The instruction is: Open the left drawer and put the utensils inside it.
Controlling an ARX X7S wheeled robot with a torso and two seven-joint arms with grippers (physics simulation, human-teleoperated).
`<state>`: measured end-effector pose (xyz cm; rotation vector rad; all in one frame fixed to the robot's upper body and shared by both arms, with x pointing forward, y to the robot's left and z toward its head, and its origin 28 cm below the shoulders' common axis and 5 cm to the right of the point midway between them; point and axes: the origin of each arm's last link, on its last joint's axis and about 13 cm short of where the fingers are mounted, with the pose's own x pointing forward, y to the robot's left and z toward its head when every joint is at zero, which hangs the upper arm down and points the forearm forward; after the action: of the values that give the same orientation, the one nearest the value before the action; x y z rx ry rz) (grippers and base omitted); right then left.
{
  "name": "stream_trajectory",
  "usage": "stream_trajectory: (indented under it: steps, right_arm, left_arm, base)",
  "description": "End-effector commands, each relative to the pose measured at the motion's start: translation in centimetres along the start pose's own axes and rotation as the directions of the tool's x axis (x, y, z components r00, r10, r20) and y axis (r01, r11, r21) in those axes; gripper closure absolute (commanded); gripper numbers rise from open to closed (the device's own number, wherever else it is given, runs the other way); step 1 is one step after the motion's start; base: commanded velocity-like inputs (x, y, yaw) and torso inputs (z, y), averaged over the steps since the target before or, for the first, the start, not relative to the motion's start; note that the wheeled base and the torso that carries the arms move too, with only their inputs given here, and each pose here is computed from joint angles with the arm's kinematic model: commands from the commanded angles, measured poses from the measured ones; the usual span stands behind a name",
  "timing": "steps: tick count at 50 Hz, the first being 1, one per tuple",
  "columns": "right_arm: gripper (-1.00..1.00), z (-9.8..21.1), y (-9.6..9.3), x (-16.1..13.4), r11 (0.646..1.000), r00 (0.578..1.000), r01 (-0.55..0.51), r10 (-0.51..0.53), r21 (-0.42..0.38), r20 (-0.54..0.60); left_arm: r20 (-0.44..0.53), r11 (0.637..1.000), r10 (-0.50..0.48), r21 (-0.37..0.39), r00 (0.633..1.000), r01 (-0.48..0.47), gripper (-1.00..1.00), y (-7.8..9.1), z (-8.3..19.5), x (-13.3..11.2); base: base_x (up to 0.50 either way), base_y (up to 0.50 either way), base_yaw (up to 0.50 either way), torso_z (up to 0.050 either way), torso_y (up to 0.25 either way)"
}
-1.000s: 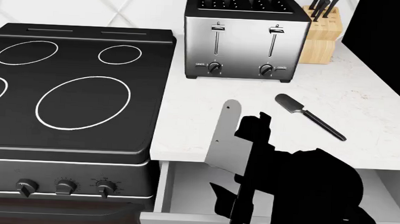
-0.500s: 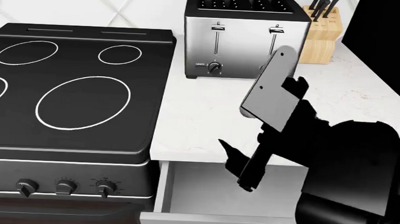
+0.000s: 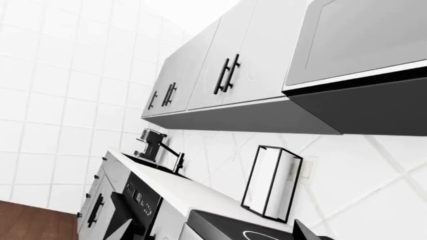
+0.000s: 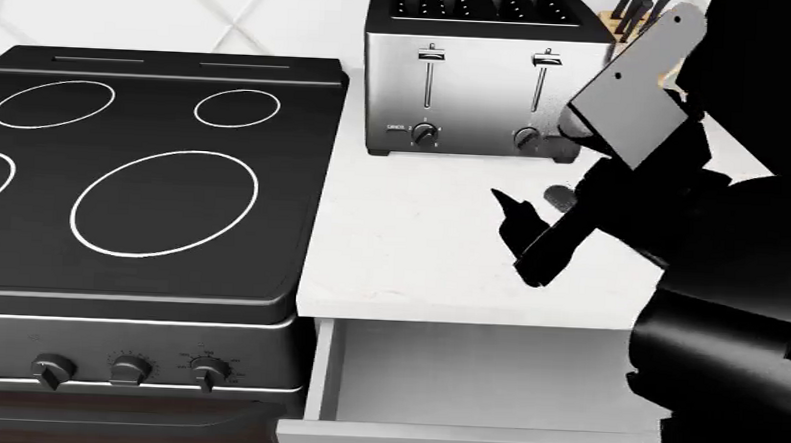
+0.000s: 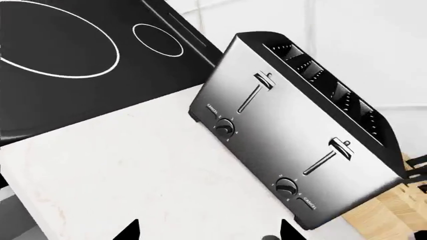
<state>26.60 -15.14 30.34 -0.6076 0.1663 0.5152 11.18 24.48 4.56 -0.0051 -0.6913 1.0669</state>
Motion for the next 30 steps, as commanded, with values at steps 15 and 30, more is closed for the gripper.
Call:
stream_trajectory:
  steps: [15, 30]
  right_arm:
    - [-1.00, -1.1, -2.5, 1.0, 0.985, 0.984, 0.166, -0.164, 0.038, -0.067]
    - [-1.00, -2.8, -3.4, 2.0, 0.971, 0.970, 0.218, -0.203, 0.101, -0.135]
  left_arm:
    - [-0.005, 1.000, 0.006, 0.001, 1.000, -0.006, -1.00, 0.1, 0.0, 0.0]
    - [-0.004, 1.000, 0.006, 0.003, 1.000, -0.006, -1.00, 0.1, -0.1, 0.0]
  base:
    - [0.00, 0.00, 0.00, 0.000, 0.000]
    - [0.00, 0.00, 0.00, 0.000, 0.000]
